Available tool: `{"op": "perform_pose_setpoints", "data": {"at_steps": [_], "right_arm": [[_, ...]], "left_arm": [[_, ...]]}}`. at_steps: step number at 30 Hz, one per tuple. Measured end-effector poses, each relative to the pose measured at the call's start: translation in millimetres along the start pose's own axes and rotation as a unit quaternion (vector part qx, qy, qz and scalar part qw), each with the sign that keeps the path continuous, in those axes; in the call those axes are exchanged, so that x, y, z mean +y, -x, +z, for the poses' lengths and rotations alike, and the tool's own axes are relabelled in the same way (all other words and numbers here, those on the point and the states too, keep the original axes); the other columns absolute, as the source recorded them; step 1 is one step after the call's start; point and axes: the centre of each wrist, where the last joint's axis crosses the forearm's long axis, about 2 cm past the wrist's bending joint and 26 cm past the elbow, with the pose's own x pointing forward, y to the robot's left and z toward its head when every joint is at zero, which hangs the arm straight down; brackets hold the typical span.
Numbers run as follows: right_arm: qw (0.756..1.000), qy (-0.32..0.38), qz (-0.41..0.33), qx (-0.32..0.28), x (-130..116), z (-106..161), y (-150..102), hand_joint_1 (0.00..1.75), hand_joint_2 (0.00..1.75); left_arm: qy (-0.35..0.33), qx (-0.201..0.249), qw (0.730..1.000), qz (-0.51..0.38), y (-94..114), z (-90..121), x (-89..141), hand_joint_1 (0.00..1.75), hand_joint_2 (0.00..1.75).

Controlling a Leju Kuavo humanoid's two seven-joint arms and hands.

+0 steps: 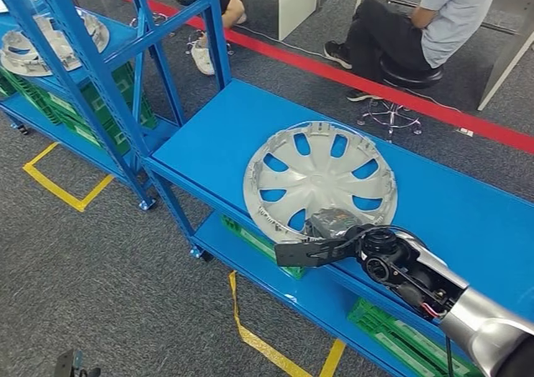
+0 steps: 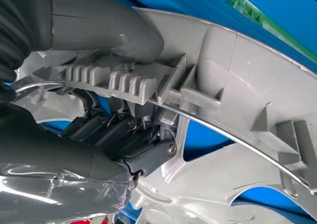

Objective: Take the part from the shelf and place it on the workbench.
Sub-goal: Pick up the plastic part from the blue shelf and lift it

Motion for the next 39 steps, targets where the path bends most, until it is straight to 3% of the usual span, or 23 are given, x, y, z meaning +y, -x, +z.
{"op": "perform_pose_setpoints", "data": {"at_steps": [18,23,28,33,39], "right_arm": [[0.997,0.017,-0.066,-0.030,5,1,4,1.55,1.75],[0.986,0.045,-0.148,-0.064,9,2,5,1.55,1.75],[0.945,0.112,-0.284,-0.115,4,6,13,1.55,1.75],[0.878,0.182,-0.412,-0.161,-5,16,24,1.55,1.75],[0.819,0.237,-0.485,-0.193,-12,29,35,1.55,1.75]], "left_arm": [[-0.014,-0.005,1.000,0.000,1,0,1,0.00,0.00],[-0.020,-0.005,1.000,0.001,1,1,2,0.00,0.00],[-0.026,-0.004,1.000,0.003,2,1,4,0.00,0.00],[-0.028,-0.006,1.000,0.002,3,2,5,0.00,0.00],[-0.032,-0.007,0.999,0.000,3,2,5,0.00,0.00]]}}
